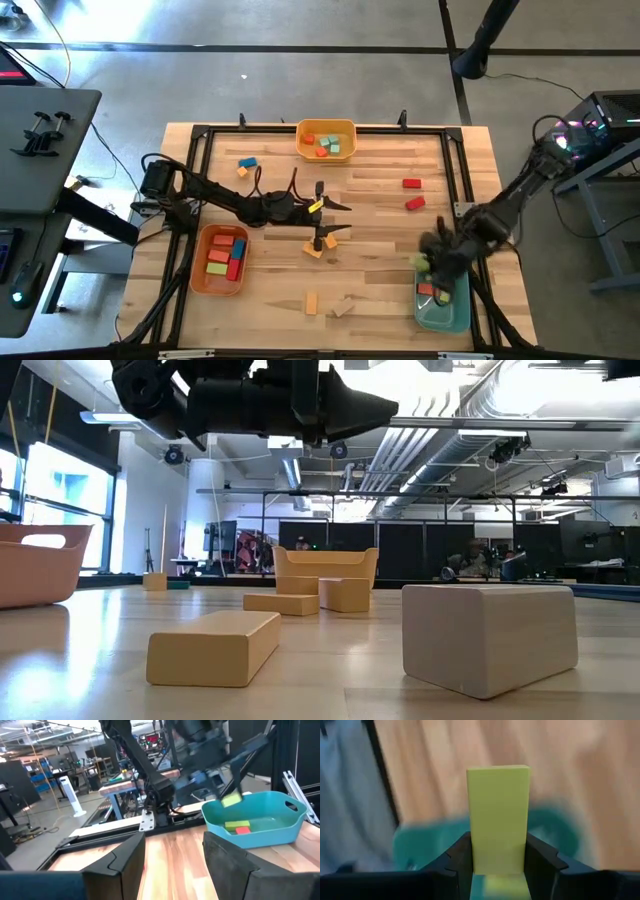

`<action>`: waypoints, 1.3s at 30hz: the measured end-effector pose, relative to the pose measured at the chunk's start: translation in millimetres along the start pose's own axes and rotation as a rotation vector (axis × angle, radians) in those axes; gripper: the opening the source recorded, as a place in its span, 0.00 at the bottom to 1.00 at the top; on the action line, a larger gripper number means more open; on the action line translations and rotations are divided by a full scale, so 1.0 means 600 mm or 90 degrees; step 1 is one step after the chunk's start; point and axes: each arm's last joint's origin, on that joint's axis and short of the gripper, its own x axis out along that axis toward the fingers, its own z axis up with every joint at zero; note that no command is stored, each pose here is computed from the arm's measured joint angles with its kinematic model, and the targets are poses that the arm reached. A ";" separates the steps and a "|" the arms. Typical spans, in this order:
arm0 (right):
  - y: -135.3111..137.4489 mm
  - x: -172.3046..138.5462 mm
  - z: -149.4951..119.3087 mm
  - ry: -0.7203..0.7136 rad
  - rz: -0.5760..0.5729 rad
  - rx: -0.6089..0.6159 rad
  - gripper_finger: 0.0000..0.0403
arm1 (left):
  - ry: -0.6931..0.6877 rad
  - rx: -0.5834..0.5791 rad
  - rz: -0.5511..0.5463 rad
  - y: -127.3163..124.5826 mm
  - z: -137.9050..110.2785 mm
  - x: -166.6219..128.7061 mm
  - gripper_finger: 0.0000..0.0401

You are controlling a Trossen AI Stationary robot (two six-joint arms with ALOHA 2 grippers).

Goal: Sort blocks by size
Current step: Put the thin light green block into the green bin

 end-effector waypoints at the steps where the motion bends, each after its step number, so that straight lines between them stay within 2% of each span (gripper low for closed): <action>1: 0.009 -0.001 -0.011 0.035 0.004 0.023 0.32 | 0.002 0.000 -0.001 0.000 -0.001 0.000 0.46; 4: 0.031 0.001 -0.038 0.112 0.015 0.079 0.32 | 0.011 0.001 -0.003 -0.001 -0.003 0.000 0.46; 7: 0.042 0.013 -0.060 0.183 -0.007 0.137 0.32 | 0.016 0.001 -0.004 -0.001 -0.004 0.000 0.46; 9: 0.051 0.024 -0.068 0.221 -0.009 0.149 0.32 | 0.019 0.002 -0.005 -0.001 -0.005 0.000 0.46; 15: 0.076 0.059 -0.063 0.264 0.028 0.139 0.32 | 0.020 0.002 -0.005 -0.001 -0.005 0.000 0.46; 18: 0.078 0.076 -0.059 0.280 0.017 0.126 0.33 | 0.019 0.008 -0.005 -0.001 -0.005 0.000 0.46; 23: 0.078 0.108 -0.055 0.319 -0.002 0.082 0.40 | 0.019 0.008 -0.005 -0.001 -0.005 0.000 0.46; 29: 0.073 0.145 -0.049 0.357 -0.025 0.023 0.37 | 0.020 0.008 -0.005 -0.001 -0.005 0.000 0.46; 32: 0.070 0.153 -0.044 0.362 -0.024 0.001 0.36 | 0.020 0.008 -0.005 -0.001 -0.005 0.000 0.46; 39: 0.067 0.146 -0.033 0.346 -0.013 0.007 0.39 | 0.019 0.007 -0.005 -0.001 -0.005 0.000 0.46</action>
